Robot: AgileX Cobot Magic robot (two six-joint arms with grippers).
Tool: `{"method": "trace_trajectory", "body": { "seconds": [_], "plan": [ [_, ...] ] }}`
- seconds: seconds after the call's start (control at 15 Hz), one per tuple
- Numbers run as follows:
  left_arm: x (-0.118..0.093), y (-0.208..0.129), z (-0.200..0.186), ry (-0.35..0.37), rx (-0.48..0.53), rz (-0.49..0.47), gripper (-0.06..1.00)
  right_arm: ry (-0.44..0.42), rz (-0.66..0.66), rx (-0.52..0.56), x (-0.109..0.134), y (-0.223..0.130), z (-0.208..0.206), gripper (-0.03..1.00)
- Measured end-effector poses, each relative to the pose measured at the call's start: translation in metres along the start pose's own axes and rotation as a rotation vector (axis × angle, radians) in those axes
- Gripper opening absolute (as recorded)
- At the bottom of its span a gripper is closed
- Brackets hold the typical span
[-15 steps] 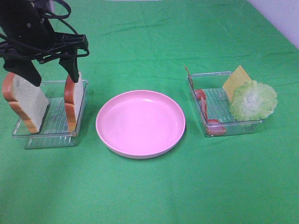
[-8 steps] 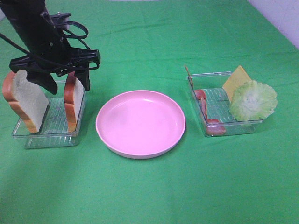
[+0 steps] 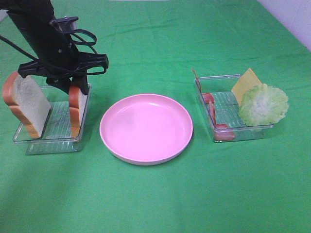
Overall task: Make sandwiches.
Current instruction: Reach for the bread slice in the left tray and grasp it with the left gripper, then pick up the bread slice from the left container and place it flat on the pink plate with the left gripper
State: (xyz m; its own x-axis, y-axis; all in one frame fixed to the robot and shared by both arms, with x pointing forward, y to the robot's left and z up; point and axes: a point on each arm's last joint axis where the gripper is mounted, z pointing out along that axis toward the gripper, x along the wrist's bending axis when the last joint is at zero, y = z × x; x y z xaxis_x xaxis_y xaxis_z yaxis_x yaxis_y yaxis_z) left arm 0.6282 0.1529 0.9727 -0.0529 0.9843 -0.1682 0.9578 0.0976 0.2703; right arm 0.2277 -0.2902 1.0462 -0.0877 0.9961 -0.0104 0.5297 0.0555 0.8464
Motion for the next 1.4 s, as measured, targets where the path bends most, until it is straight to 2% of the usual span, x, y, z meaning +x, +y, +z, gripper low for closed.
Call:
{"method": "trace_trajectory", "body": {
  "seconds": [0.07, 0.4, 0.6, 0.73, 0.8, 1.0, 1.07, 1.13, 1.4],
  "plan": [
    [0.000, 0.000, 0.000, 0.003, 0.001, 0.002, 0.22, 0.000, 0.000, 0.000, 0.000, 0.000, 0.000, 0.75],
    [0.000, -0.001, -0.013, 0.010, 0.024, 0.006, 0.21, 0.000, 0.000, 0.000, 0.000, 0.000, 0.000, 0.75],
    [-0.002, 0.002, -0.072, -0.057, -0.097, 0.029, 0.21, 0.000, 0.000, 0.000, 0.000, 0.000, 0.000, 0.75],
    [0.005, 0.004, -0.107, -0.145, -0.157, 0.024, 0.21, 0.000, 0.000, 0.000, 0.000, 0.000, 0.000, 0.75],
    [0.006, 0.004, -0.112, -0.180, -0.160, 0.024, 0.21, 0.000, 0.000, 0.000, 0.000, 0.000, 0.000, 0.75],
    [0.010, 0.012, -0.118, -0.410, -0.157, 0.061, 0.21, 0.000, 0.000, 0.000, 0.000, 0.000, 0.000, 0.75],
    [0.006, 0.014, -0.113, -0.486, -0.154, 0.086, 0.21, 0.000, 0.000, 0.000, 0.000, 0.000, 0.000, 0.75],
    [-0.003, 0.018, -0.087, -0.599, -0.116, 0.111, 0.21, 0.000, 0.000, 0.000, 0.000, 0.000, 0.000, 0.75],
    [-0.012, 0.020, -0.019, -0.768, 0.024, 0.059, 0.21, 0.000, 0.000, 0.000, 0.000, 0.000, 0.000, 0.75]
  ]
}}
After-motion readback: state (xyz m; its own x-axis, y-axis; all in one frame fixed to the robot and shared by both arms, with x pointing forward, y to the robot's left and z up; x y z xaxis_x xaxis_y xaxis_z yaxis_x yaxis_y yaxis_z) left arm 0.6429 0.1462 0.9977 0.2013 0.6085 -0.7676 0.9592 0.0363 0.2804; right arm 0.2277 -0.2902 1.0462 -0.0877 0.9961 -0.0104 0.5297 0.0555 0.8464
